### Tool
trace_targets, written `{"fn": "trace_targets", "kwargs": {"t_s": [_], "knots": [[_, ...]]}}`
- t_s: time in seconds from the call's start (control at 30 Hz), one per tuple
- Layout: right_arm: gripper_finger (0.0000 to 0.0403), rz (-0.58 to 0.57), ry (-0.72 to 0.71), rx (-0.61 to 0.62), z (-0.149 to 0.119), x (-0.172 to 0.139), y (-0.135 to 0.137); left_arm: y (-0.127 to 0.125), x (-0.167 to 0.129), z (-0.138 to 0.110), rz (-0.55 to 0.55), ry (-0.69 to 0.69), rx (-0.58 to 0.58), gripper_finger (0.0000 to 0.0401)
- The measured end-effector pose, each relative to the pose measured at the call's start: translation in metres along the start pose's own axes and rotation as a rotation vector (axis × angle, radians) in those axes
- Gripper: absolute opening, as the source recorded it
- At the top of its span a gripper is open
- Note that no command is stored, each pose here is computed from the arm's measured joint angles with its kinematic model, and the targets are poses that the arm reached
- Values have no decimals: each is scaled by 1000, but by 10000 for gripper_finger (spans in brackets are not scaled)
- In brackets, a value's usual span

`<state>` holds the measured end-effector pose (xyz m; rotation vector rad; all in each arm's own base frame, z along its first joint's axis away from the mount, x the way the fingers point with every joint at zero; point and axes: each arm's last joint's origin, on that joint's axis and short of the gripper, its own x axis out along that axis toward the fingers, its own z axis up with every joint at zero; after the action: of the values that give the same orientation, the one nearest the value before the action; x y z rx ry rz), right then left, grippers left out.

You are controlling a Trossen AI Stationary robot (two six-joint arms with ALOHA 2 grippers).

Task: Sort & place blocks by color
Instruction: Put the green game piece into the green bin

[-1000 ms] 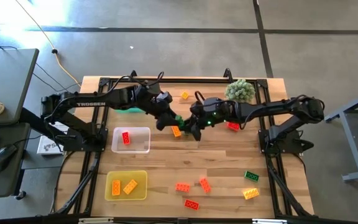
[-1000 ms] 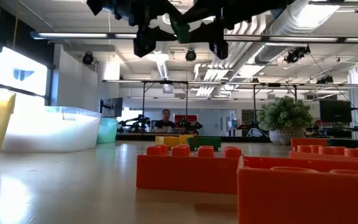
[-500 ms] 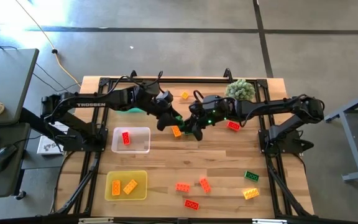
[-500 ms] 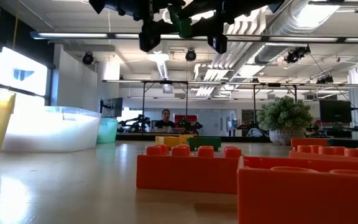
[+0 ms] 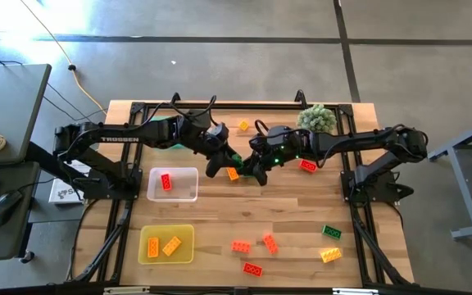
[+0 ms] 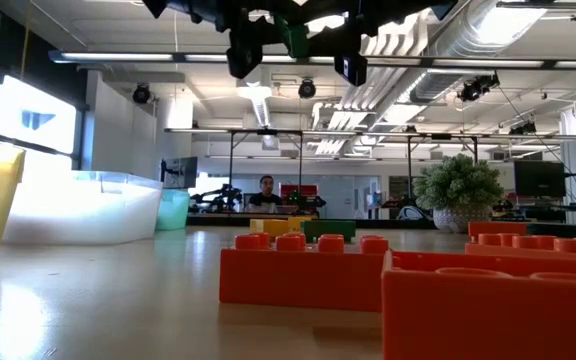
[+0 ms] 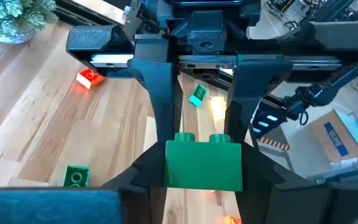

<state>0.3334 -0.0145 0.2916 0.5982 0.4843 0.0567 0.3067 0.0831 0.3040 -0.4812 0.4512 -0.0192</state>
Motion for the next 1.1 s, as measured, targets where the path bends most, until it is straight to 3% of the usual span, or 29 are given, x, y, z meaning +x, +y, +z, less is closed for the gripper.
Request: {"fn": "trace_targets", "kwargs": {"t_s": [0.13,0.47,0.67,0.83,1.0,1.1], "knots": [[117,-4,-2,4,0,0,0,0,0,0,1,0,10,113],[224,-56,-25,59,0,0,-2,3,0,-5,40,45,75,113],[253,-84,-41,97,0,0,-3,15,-5,-13,88,141,112,113],[256,-134,-69,97,1,0,-5,34,-15,-18,225,228,139,113],[256,-208,-99,99,1,-1,-8,56,-34,-31,433,409,175,113],[257,-260,-110,100,0,-1,-10,67,-44,-36,502,499,197,113]]}}
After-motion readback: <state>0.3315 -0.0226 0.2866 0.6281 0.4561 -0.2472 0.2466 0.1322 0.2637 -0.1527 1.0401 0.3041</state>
